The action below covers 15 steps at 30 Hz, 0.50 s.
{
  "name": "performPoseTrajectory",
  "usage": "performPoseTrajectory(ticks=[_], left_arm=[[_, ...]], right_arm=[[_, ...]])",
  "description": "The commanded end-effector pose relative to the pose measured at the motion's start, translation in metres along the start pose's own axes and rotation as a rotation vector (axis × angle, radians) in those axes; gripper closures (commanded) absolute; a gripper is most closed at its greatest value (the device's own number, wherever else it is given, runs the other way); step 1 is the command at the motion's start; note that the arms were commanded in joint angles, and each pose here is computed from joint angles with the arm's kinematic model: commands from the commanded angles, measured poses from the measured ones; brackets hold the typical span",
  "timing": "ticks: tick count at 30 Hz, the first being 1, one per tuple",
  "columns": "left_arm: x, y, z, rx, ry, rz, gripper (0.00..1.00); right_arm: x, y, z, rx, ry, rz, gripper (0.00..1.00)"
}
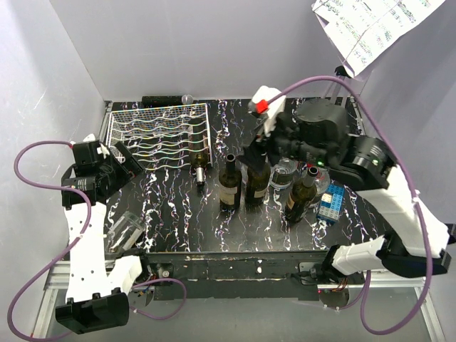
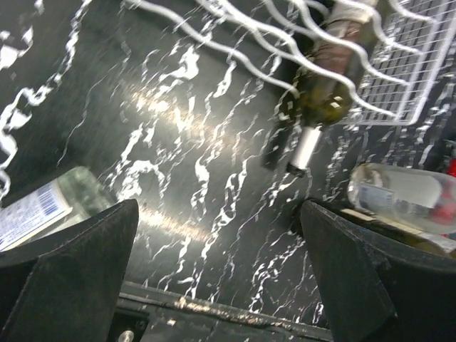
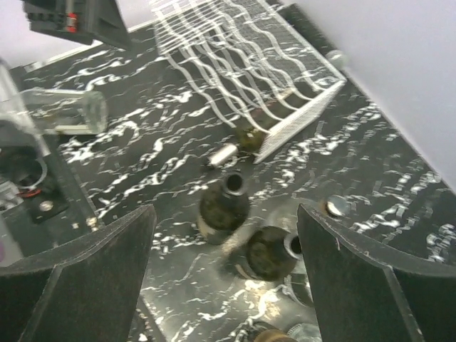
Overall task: Put the wine bottle on the wine rack
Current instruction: Pick up the wine bottle from the center of the board.
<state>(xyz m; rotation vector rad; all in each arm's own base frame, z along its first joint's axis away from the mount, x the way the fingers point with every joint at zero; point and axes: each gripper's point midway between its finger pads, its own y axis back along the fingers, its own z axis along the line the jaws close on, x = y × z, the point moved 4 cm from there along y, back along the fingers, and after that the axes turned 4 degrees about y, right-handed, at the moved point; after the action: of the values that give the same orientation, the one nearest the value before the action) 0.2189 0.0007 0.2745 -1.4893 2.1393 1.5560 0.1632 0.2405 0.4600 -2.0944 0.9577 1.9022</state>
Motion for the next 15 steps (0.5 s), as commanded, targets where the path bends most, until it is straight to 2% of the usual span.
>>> performPoseTrajectory(ticks=[1,3,7,12,15], left_arm=[[0.035,0.010,0.033,-0.192,0.035,0.127,0.02],[0.054,0.010,0.038,-0.201,0.003,0.216,0.02],[0.087,0.007,0.065,-0.357,-0.033,0.368,0.02],[0.081,0.014,0.077,-0.508,-0.025,0.343,0.02],[0.078,0.001,0.078,-0.549,-0.022,0.344,0.02]], right_arm=[[-0.012,-0.020,0.034,-0.180,-0.049,-0.003,0.12],[-0.011,-0.025,0.039,-0.198,-0.062,0.007,0.12],[-0.001,-0.034,0.046,-0.232,-0.084,0.044,0.12],[0.012,-0.049,0.054,-0.259,-0.118,0.096,0.12],[0.015,-0.056,0.058,-0.272,-0.128,0.094,0.13]])
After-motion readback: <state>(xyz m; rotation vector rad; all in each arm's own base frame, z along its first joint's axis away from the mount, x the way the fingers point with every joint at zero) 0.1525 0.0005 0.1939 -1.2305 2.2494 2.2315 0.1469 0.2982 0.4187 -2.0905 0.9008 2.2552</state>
